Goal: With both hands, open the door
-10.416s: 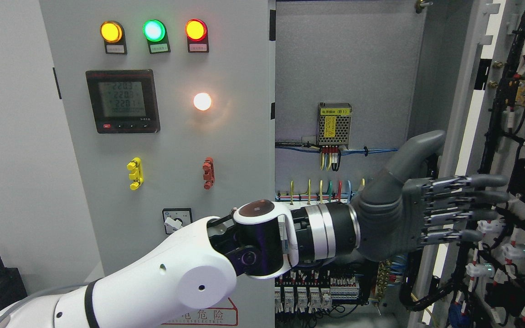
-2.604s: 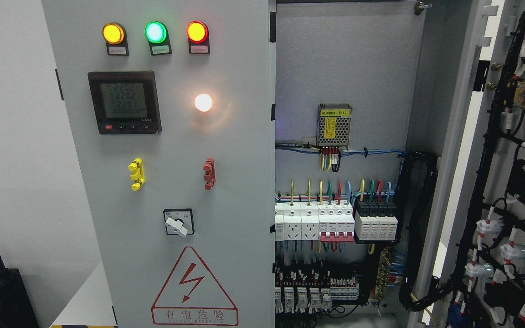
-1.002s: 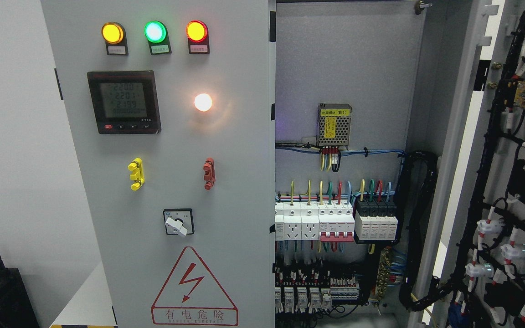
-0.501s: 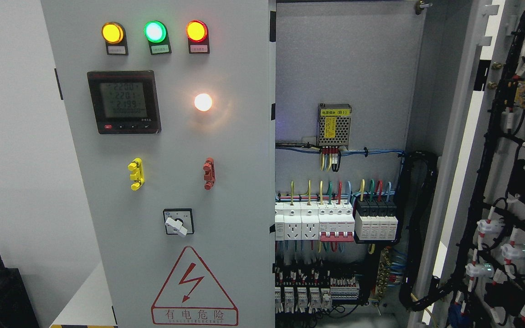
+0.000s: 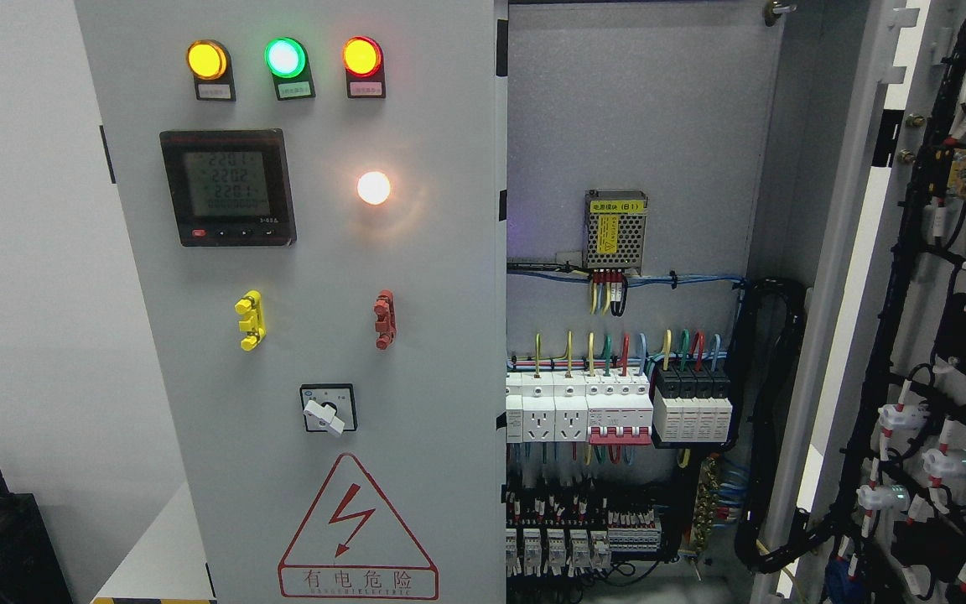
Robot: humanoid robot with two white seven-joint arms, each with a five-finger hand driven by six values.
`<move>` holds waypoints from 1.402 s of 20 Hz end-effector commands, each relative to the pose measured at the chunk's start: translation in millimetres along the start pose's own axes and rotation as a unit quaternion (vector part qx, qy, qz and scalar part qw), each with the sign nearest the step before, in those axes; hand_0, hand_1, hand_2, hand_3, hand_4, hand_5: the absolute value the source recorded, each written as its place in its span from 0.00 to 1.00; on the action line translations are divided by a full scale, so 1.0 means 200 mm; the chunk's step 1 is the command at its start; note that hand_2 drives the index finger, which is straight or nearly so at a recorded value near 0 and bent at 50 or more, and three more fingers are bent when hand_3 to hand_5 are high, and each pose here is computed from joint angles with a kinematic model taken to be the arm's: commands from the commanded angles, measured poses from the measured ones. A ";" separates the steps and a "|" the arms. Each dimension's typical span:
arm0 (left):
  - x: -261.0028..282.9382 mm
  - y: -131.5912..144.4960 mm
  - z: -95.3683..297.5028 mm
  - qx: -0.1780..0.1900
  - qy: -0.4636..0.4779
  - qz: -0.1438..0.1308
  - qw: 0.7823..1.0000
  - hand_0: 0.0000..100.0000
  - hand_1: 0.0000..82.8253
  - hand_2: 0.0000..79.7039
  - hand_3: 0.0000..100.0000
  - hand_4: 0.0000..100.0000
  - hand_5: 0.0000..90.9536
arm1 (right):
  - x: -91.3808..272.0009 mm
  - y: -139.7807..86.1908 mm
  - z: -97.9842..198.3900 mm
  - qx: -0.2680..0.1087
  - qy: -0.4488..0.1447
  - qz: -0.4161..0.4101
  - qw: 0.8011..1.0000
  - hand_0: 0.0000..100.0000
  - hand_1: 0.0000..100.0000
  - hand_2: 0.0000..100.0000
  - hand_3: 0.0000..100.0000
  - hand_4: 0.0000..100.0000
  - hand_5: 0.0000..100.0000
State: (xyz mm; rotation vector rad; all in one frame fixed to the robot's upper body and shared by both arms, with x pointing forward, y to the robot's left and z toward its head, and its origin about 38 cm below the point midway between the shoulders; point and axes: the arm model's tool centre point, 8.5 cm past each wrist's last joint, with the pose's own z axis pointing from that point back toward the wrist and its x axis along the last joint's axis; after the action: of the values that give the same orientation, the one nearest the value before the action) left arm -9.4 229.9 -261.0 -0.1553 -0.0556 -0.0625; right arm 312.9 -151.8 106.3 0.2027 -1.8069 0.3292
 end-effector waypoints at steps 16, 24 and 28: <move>0.03 0.00 0.00 -0.001 -0.006 0.002 1.000 0.00 0.00 0.00 0.00 0.04 0.00 | 0.06 -0.01 -0.44 0.015 -0.009 -0.013 1.000 0.00 0.00 0.00 0.00 0.00 0.00; 0.03 0.00 0.00 -0.001 -0.006 0.002 1.000 0.00 0.00 0.00 0.00 0.04 0.00 | 0.06 -0.04 -0.57 0.014 0.004 -0.006 1.000 0.00 0.00 0.00 0.00 0.00 0.00; 0.03 0.00 0.00 -0.001 -0.006 0.002 1.000 0.00 0.00 0.00 0.00 0.04 0.00 | 0.05 -0.06 -0.63 0.013 0.007 -0.019 1.000 0.00 0.00 0.00 0.00 0.00 0.00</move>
State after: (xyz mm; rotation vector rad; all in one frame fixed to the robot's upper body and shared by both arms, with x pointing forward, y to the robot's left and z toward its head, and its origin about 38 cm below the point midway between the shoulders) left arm -9.2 229.1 -261.0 -0.1568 -0.0561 -0.0640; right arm 409.5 -122.2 156.9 0.2467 -1.8312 0.3385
